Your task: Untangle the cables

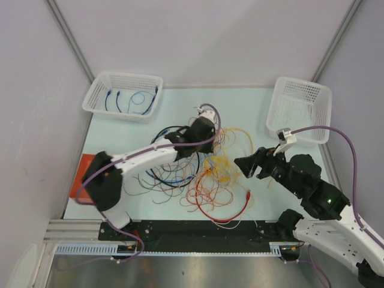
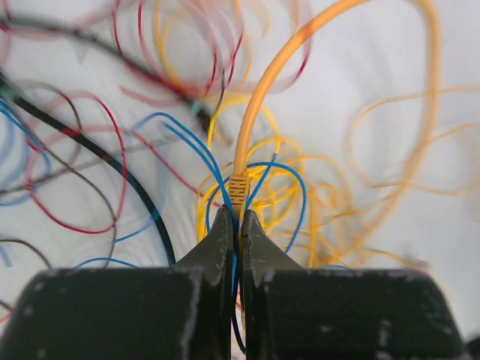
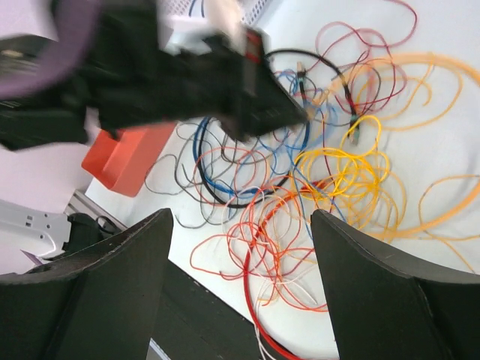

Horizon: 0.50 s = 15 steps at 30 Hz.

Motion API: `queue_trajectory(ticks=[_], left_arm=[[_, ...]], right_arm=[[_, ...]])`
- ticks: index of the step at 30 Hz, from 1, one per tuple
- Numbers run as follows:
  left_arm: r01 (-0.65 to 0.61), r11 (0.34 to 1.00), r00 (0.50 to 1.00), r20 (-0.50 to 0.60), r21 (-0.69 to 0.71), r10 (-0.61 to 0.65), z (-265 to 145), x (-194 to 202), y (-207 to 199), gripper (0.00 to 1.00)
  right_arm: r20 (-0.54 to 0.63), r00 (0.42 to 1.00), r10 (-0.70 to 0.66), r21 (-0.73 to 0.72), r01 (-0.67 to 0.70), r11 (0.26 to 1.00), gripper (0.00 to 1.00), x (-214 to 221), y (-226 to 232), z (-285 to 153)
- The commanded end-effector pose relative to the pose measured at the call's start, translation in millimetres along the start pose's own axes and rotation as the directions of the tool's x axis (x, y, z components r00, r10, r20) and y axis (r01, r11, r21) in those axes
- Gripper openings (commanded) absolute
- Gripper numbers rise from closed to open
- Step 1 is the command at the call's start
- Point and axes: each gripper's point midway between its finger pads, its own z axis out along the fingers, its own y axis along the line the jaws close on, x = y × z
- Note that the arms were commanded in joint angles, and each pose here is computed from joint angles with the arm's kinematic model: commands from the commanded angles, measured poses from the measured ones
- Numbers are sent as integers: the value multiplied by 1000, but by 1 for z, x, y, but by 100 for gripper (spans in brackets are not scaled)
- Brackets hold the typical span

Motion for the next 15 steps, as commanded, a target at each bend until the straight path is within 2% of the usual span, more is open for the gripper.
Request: queue_trajectory(ticks=[1,7,12,15], left_arm=[[33,969,950,293,246,-107,-117,-123,-21,0],[14,910,920,350,415,-174,-193,-157,-27,0],[14,860,914,342,510,-218,-223,-162,-35,0],[14,856,917,335,518,-217,-226,-159,-35,0]], right_arm=[[130,991,-19,-35,24,999,79,-45,18,-16],[185,982,-28,-71,41,997,80,-63,30,-17],[235,972,-1,-169,42,985,80,-80,55,-11],[247,969,20,-228,38,973,79,-87,69,-3]])
